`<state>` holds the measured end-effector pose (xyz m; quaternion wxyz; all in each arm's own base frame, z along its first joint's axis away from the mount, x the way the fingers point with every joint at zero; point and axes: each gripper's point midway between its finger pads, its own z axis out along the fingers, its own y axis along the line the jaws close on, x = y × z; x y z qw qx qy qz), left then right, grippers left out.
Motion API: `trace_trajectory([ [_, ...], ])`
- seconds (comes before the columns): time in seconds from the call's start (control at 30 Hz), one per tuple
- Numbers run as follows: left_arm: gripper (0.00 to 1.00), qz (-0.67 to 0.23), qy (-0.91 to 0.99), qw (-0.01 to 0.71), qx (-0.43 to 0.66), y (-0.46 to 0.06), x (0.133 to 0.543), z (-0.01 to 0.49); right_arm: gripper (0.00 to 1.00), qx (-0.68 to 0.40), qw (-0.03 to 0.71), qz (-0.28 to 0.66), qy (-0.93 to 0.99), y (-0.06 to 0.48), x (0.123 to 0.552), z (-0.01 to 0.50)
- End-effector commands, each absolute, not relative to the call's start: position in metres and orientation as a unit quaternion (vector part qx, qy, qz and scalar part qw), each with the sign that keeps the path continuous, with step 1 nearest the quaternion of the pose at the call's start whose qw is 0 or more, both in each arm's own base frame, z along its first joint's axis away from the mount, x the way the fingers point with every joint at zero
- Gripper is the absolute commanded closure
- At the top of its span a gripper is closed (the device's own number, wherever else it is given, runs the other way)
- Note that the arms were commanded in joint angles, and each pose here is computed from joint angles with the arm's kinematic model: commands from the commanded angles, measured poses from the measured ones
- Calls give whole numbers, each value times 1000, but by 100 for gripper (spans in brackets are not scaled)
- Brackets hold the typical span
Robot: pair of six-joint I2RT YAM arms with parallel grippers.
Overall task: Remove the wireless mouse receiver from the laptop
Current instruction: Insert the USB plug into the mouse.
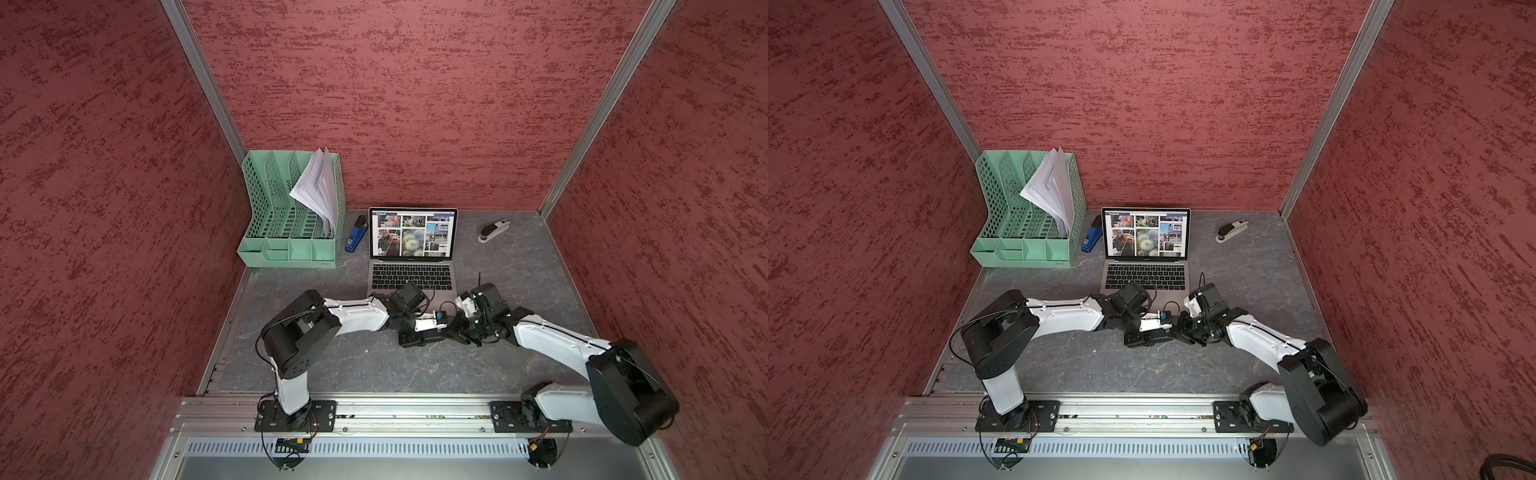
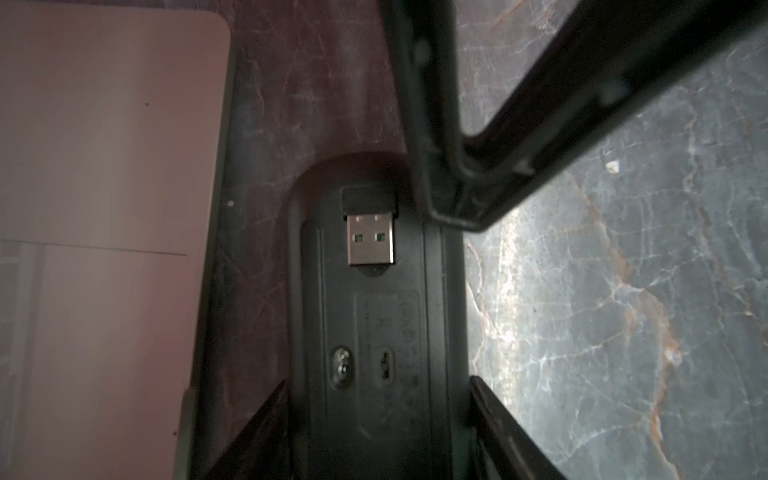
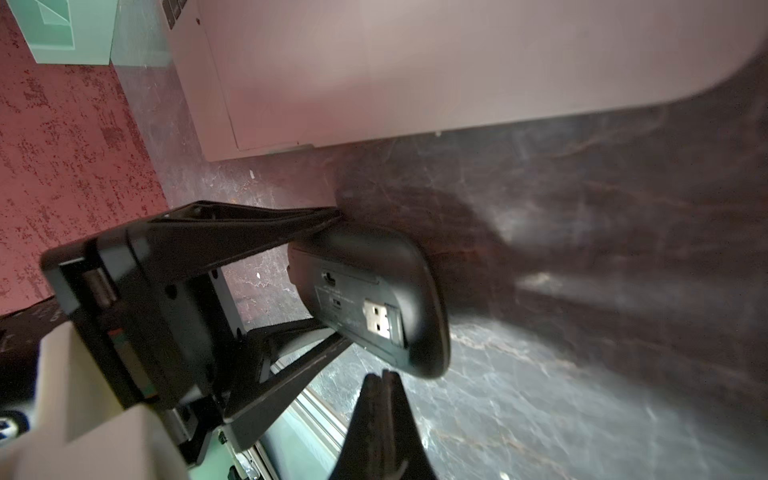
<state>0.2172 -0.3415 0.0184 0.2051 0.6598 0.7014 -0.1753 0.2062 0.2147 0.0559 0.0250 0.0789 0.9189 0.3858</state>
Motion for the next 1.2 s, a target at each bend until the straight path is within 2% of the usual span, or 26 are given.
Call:
trace_trajectory([
  [0.0, 57, -172, 704, 190, 662, -338, 210, 9, 100, 35, 56, 417, 906, 226, 220, 79],
  [1.17, 57, -166, 698, 165, 676, -333, 204, 2, 100, 25, 38, 359, 932, 213, 226, 57],
])
